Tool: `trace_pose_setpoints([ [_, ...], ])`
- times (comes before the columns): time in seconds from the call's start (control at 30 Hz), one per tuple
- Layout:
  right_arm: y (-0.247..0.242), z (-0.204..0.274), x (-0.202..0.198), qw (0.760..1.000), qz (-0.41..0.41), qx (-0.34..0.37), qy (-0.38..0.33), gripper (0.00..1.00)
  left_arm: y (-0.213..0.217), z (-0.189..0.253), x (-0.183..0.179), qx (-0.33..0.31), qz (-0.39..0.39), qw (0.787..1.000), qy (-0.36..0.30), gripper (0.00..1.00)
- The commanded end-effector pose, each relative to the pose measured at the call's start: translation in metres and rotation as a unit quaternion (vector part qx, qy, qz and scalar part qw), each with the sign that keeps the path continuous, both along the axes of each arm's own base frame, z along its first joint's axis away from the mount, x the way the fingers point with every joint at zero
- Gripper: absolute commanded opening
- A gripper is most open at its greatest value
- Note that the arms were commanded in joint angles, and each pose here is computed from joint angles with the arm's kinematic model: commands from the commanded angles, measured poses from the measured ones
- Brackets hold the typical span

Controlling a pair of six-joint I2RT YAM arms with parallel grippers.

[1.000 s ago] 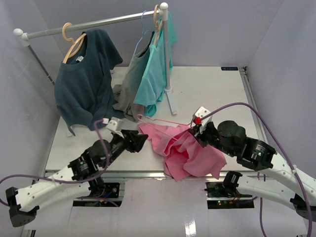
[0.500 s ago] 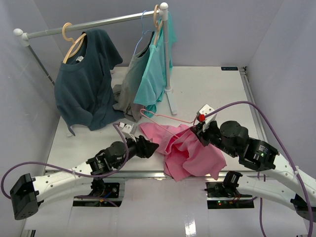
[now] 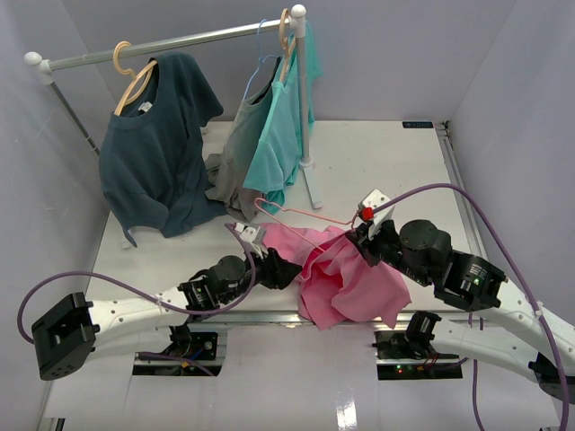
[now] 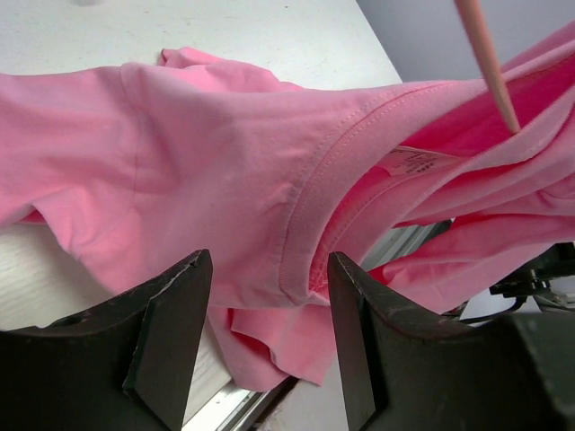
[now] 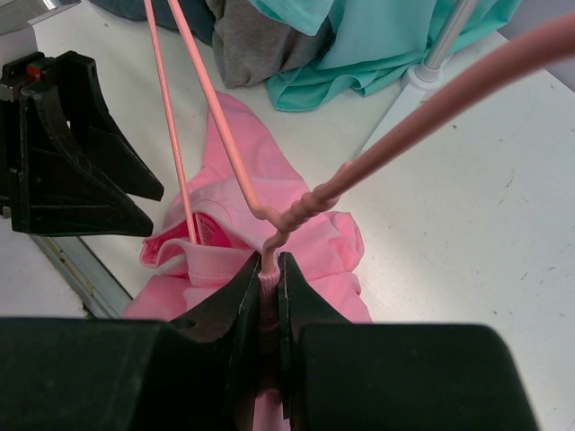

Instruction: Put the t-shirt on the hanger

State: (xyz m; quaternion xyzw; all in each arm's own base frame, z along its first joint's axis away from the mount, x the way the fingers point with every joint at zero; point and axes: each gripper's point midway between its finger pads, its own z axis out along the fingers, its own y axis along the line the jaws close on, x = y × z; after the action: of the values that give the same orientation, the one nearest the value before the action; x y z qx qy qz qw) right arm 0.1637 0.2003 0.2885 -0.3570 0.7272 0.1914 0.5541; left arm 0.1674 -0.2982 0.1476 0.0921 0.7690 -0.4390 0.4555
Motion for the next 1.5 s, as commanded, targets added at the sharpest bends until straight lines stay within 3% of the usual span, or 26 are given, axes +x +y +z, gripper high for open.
trace_pose_setpoints([
  [0.0,0.004,0.019,0.001,0.999,0.000,0.039,-0.018,0.08,-0.007,0.024,-0.002,-0.033,-0.003,0.999,-0.017,0.64],
  [0.43,0.008,0.017,0.001,0.999,0.003,0.042,-0.013,0.08,-0.021,-0.002,-0.004,0.004,-0.004,1.000,-0.002,0.63],
  [0.57,0.009,0.011,0.001,0.999,0.003,0.038,-0.010,0.08,-0.023,-0.006,-0.002,0.003,0.000,1.000,-0.004,0.57],
  [0.6,0.009,0.010,0.001,0.999,0.004,0.038,-0.010,0.08,-0.022,-0.006,-0.001,0.003,0.003,1.000,-0.005,0.50],
  [0.73,0.009,0.006,0.000,0.999,0.008,0.036,-0.009,0.08,-0.011,-0.008,0.011,0.032,0.045,0.998,-0.002,0.06],
  [0.77,0.008,0.004,0.000,0.999,0.008,0.035,-0.009,0.08,-0.002,-0.006,0.019,0.046,0.071,0.996,-0.002,0.00],
  [0.9,0.003,0.000,0.000,0.999,-0.001,0.037,-0.012,0.08,0.049,0.015,0.059,0.066,0.168,0.984,0.001,0.00],
  [1.1,0.009,0.001,-0.006,0.998,0.027,0.048,-0.019,0.08,0.102,0.062,0.087,0.056,0.218,0.974,-0.002,0.00],
  [1.47,0.002,-0.006,-0.004,0.999,0.019,0.023,-0.030,0.08,0.133,0.115,0.115,0.081,0.239,0.967,-0.018,0.00],
])
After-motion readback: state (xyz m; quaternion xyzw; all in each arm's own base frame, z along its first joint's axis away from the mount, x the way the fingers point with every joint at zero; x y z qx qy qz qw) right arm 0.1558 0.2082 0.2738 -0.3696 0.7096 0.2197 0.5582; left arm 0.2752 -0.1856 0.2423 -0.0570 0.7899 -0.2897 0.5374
